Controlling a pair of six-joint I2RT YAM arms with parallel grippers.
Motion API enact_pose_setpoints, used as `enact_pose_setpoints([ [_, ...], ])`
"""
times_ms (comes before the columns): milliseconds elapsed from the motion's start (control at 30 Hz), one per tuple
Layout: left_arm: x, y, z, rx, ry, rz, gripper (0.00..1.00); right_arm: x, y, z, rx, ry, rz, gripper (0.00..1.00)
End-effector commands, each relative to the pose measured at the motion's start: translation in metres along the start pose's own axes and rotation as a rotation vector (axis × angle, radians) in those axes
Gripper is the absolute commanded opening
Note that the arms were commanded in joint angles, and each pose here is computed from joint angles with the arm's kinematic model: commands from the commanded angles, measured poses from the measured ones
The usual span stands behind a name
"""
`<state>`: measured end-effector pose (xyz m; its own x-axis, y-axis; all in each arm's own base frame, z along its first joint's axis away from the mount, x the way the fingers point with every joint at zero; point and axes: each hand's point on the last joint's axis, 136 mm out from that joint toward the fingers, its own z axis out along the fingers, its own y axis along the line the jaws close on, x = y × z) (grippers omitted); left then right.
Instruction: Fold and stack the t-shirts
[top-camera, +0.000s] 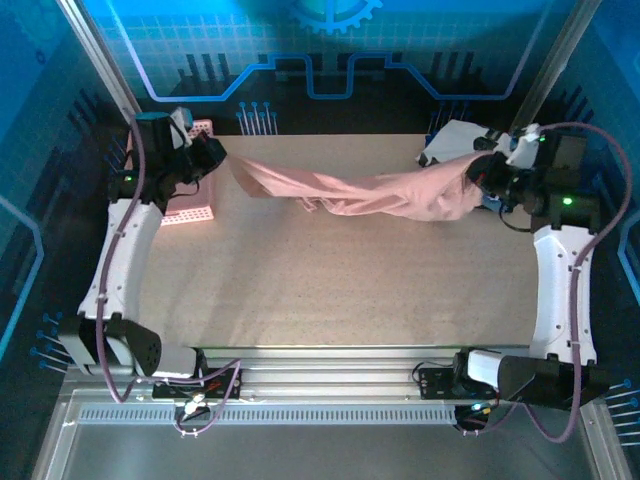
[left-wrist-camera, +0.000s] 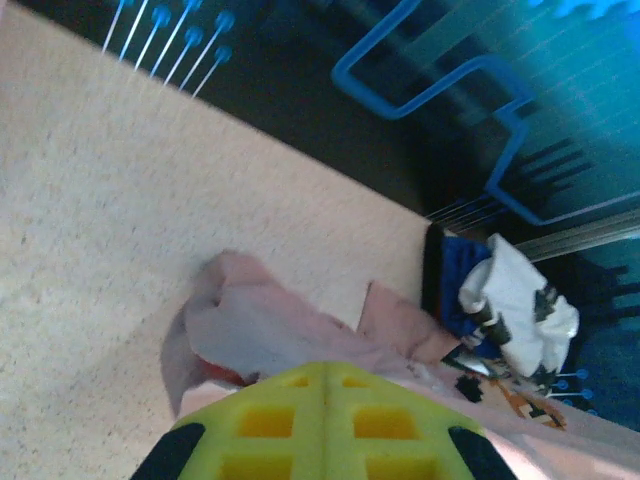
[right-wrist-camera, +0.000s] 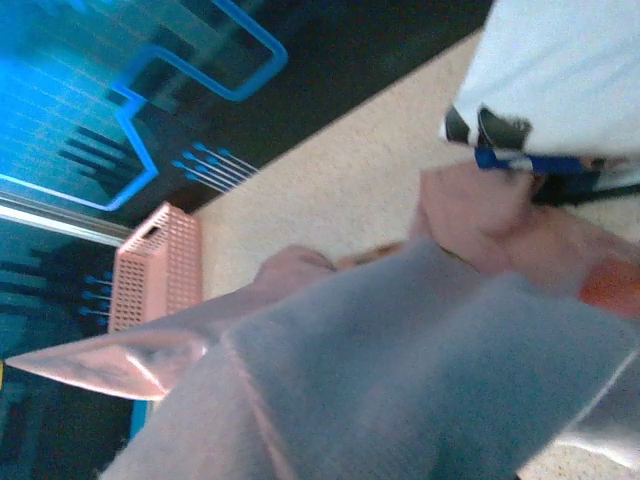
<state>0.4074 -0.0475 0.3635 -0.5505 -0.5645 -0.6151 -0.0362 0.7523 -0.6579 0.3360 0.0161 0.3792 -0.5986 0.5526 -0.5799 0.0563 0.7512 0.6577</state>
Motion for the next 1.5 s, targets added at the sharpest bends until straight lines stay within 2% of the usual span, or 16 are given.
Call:
enact_pose_setpoints([
  [0, -0.031, -0.040, -0.065, 0.035, -0.146, 0.117, 0.00, -0.018, 0.035, -0.037, -0.105, -0.037, -0.075, 0.00],
  [133, -0.056, -0.068, -0.124, 0.020, -0.291, 0.198, 0.00, -0.035, 0.046, -0.061, -0.152, -0.080, -0.095, 0.00],
  [233, -0.066, -0.089, -0.159, 0.033, -0.357, 0.262, 0.00, -0.035, 0.068, -0.076, -0.205, -0.112, -0.132, 0.00],
  [433, -0.072, -0.114, -0.219, 0.042, -0.481, 0.345, 0.00, -0.016, 0.087, -0.100, -0.254, -0.132, -0.111, 0.00],
  [500, -0.069, -0.118, -0.225, 0.062, -0.486, 0.341, 0.00, -0.005, 0.093, -0.104, -0.293, -0.119, -0.093, 0.00],
  [567, -0.055, -0.119, -0.212, 0.124, -0.417, 0.298, 0.00, 0.006, 0.087, -0.098, -0.287, -0.088, -0.074, 0.00],
  [667, -0.002, -0.099, -0.163, 0.250, -0.200, 0.117, 0.00, 0.025, 0.061, -0.077, -0.246, -0.028, -0.006, 0.00],
  [733, 0.044, -0.073, -0.135, 0.260, -0.093, 0.020, 0.10, 0.036, 0.045, -0.065, -0.219, 0.003, 0.033, 0.00],
  [833, 0.132, -0.033, -0.093, 0.215, 0.103, -0.068, 0.27, 0.050, 0.026, -0.057, -0.160, 0.026, 0.041, 0.00],
  [900, 0.172, -0.018, -0.075, 0.178, 0.190, -0.067, 0.37, 0.058, 0.015, -0.053, -0.118, 0.041, 0.036, 0.00],
  [967, 0.195, -0.014, -0.061, 0.153, 0.239, -0.049, 0.50, 0.064, 0.006, -0.049, -0.094, 0.055, 0.041, 0.00],
  [1033, 0.211, -0.022, -0.044, 0.163, 0.290, -0.038, 0.58, 0.071, -0.005, -0.045, -0.057, 0.069, 0.046, 0.00],
  [1100, 0.226, -0.037, -0.024, 0.179, 0.349, -0.024, 0.62, 0.077, -0.017, -0.043, -0.006, 0.077, 0.048, 0.00],
  [1333, 0.299, -0.098, 0.064, 0.191, 0.593, 0.055, 0.65, 0.090, -0.052, -0.053, 0.176, 0.053, 0.044, 0.00],
  [1467, 0.321, -0.118, 0.109, 0.159, 0.665, 0.123, 0.64, 0.100, -0.068, -0.053, 0.228, 0.061, 0.069, 0.00],
])
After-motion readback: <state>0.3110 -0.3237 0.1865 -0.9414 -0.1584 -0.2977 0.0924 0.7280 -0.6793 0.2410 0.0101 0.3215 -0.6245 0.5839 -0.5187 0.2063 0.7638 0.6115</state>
